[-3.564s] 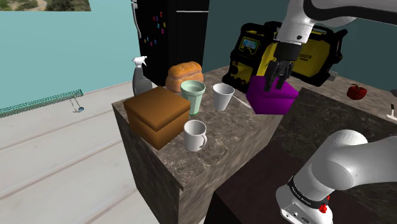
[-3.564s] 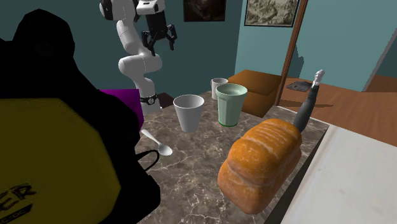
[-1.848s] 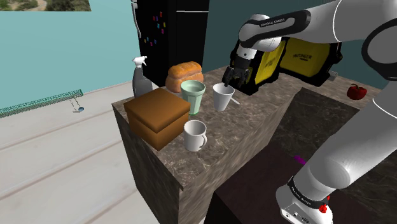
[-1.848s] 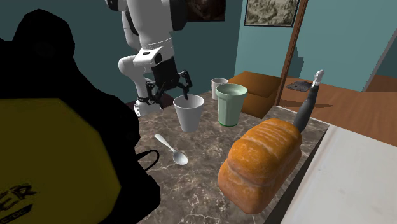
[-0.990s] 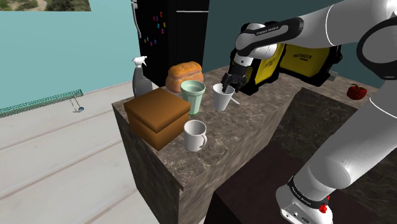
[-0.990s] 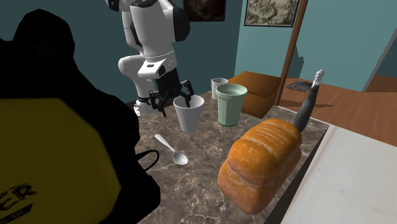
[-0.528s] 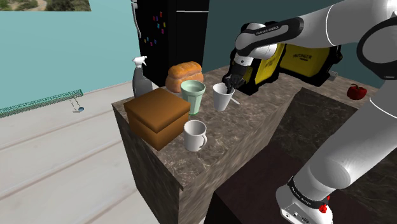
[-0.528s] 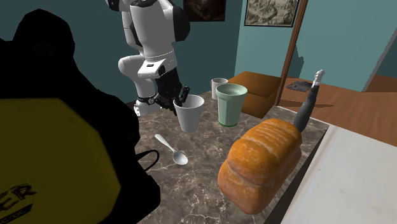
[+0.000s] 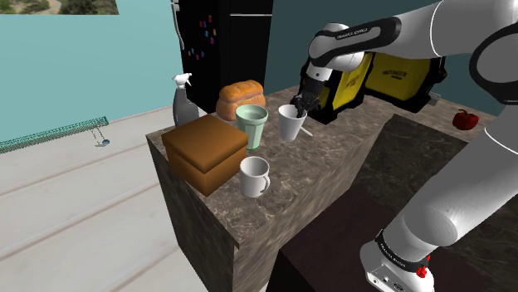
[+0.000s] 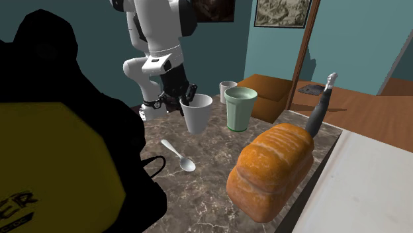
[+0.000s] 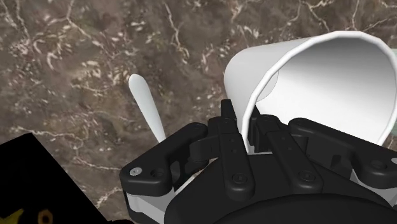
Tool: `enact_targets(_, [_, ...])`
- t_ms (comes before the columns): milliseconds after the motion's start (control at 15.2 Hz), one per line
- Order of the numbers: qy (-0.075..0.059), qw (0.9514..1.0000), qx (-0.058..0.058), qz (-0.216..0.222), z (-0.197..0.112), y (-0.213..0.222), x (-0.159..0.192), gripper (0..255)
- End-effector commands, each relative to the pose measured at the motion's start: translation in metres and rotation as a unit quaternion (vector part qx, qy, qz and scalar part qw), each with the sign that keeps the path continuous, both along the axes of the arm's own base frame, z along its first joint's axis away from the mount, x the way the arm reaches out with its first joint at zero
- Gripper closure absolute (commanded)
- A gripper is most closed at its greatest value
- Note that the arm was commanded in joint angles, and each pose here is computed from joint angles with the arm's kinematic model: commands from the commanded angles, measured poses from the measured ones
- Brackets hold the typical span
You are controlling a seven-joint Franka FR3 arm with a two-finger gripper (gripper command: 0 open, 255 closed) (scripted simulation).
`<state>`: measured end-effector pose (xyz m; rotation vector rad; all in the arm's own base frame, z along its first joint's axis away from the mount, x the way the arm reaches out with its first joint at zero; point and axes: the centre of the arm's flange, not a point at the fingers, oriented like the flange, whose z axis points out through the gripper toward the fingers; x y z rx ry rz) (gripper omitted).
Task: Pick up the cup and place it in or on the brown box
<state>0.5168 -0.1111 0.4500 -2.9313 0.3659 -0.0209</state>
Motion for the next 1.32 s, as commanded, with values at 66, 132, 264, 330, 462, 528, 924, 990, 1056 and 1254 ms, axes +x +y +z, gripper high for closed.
enact_targets(66, [0.000, 1.0000, 0.000, 0.000, 0.016, 0.000, -0.001, 255])
enact_targets(132, [0.000, 1.0000, 0.000, 0.000, 0.022, 0.000, -0.001, 255])
enact_targets(264, [0.000, 1.0000, 0.000, 0.000, 0.032, 0.000, -0.001, 255])
enact_targets(330, [0.000, 1.0000, 0.000, 0.000, 0.038, 0.000, -0.001, 255])
enact_targets(462, [0.000, 1.0000, 0.000, 0.000, 0.048, 0.000, -0.001, 255])
enact_targets(528, [0.000, 1.0000, 0.000, 0.000, 0.053, 0.000, -0.001, 255])
enact_targets(924, [0.000, 1.0000, 0.000, 0.000, 0.085, 0.000, -0.001, 255])
enact_targets(990, [0.000, 1.0000, 0.000, 0.000, 0.090, 0.000, -0.001, 255])
enact_targets(1056, [0.000, 1.0000, 0.000, 0.000, 0.096, 0.000, -0.001, 255])
enact_targets(1254, [0.000, 1.0000, 0.000, 0.000, 0.111, 0.000, -0.001, 255])
